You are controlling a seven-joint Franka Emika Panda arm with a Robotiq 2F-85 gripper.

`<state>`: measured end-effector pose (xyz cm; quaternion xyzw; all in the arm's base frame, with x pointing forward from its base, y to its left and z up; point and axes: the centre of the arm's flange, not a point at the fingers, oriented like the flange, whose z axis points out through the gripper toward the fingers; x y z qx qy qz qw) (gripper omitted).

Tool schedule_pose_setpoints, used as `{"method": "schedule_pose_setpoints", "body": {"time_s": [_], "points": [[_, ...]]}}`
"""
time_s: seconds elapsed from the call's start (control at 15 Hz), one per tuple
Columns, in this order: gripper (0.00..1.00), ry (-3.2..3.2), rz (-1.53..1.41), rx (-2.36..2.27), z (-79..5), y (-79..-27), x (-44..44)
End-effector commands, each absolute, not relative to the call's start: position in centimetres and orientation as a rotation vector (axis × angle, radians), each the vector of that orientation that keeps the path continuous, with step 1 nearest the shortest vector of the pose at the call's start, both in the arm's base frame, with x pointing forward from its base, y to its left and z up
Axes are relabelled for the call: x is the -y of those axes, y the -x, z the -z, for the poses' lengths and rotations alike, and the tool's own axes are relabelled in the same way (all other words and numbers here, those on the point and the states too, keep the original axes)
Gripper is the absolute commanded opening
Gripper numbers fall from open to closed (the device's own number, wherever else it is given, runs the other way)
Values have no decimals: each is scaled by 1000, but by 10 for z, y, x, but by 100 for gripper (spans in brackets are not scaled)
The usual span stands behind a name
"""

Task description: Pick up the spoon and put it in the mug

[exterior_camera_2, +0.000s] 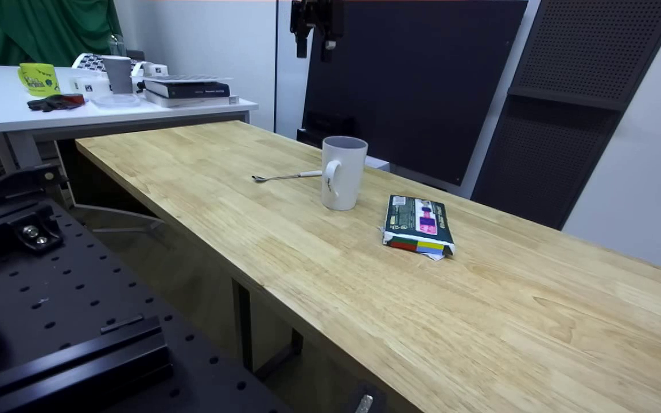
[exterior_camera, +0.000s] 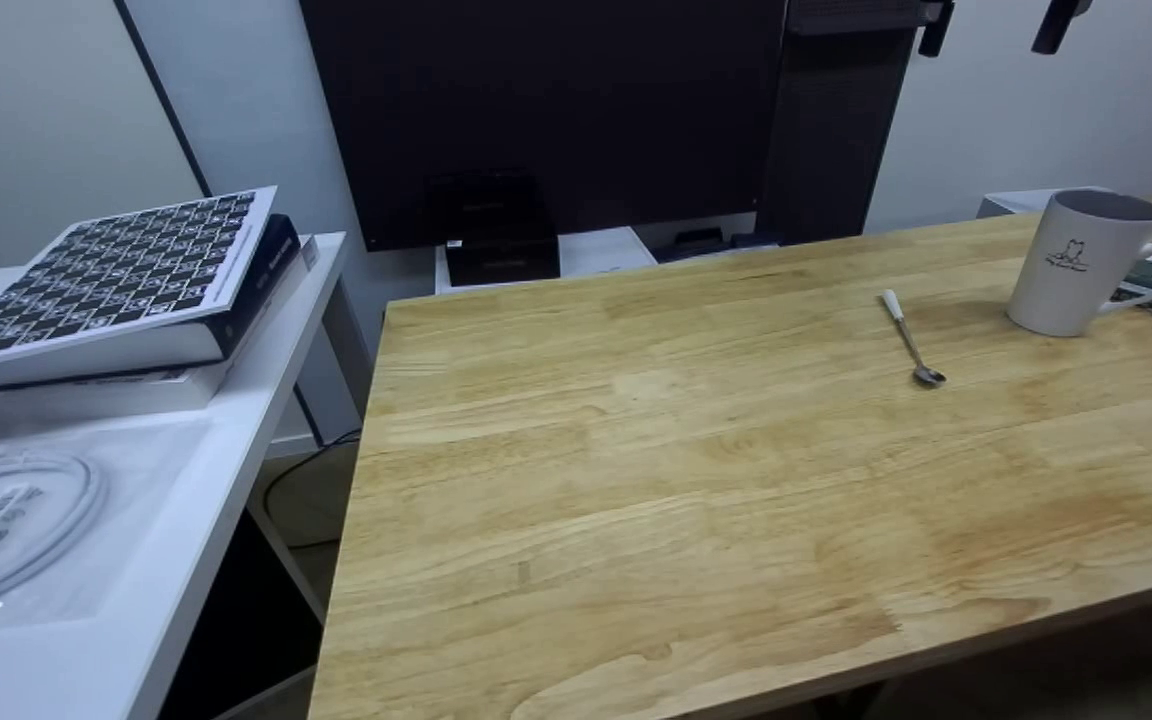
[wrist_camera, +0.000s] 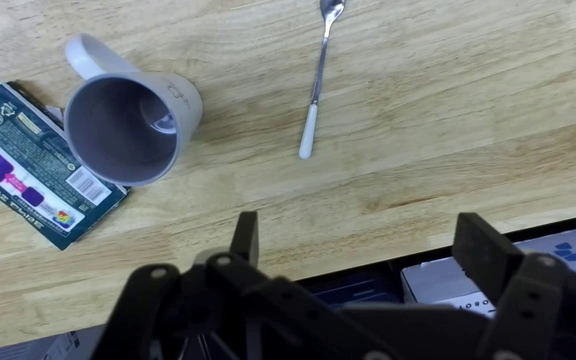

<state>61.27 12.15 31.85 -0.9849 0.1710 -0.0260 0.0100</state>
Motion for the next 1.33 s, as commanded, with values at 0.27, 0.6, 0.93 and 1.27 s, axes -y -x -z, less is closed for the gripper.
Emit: {"method": "schedule_pose_setpoints", "body": {"time_s": [0.27,0.6,0.93,1.27], "points": [[100,3062,49,-631,-286,-663,-122],[100,3072,17,-601,-270,-685,-142],[100,3080,17,-541,-261,-666,-140],[100,3081,18,-543,-261,-666,-138]]}}
